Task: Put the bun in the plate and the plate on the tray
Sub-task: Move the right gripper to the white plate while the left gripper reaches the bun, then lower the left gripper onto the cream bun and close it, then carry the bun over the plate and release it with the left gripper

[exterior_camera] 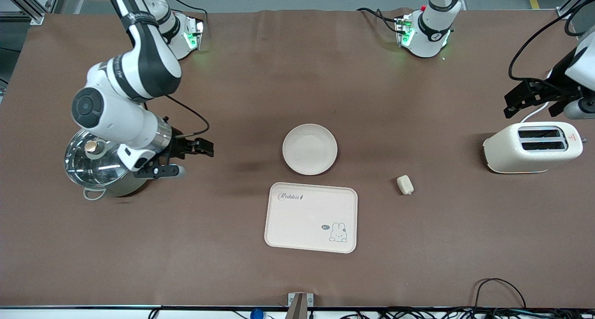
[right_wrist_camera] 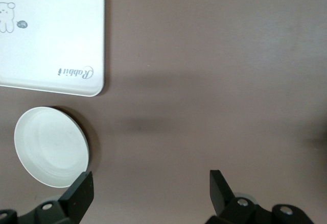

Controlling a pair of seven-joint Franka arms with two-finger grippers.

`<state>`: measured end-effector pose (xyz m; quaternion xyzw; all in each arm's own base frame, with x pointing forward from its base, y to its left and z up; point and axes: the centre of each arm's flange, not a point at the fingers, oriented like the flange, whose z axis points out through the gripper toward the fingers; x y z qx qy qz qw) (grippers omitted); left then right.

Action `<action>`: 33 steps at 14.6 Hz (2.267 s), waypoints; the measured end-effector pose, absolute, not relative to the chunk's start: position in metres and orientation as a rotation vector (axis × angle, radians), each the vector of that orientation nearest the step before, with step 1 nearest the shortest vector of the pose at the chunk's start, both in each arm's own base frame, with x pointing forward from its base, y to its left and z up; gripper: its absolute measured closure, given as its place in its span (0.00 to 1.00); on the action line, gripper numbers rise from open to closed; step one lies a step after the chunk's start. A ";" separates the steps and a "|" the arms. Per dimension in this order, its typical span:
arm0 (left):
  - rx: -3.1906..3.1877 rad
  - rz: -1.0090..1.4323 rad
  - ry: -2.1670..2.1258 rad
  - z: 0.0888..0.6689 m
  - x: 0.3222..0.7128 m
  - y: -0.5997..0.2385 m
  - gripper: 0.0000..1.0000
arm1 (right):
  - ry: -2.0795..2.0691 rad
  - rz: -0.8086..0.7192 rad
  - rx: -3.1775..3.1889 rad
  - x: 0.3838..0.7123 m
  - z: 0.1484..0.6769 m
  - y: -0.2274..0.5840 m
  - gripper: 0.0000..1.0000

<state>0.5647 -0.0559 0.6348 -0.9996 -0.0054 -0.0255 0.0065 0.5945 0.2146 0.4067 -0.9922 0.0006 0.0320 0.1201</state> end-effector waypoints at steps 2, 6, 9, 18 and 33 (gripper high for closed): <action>-3.142 0.067 0.001 0.580 0.580 -0.065 0.00 | 0.002 0.069 -2.883 0.589 0.389 0.230 0.00; -3.157 0.212 0.076 0.419 0.634 -0.103 0.00 | -0.034 0.089 -2.887 0.576 0.358 0.257 0.00; -3.179 0.184 0.111 0.311 0.655 -0.130 0.00 | -0.055 0.092 -2.893 0.570 0.345 0.269 0.00; -3.257 0.078 -0.001 0.206 0.651 -0.134 0.02 | -0.043 0.132 -2.897 0.553 0.326 0.291 0.00; -3.323 0.180 -0.265 0.241 0.613 -0.279 0.79 | -0.040 0.157 -2.912 0.532 0.299 0.298 0.00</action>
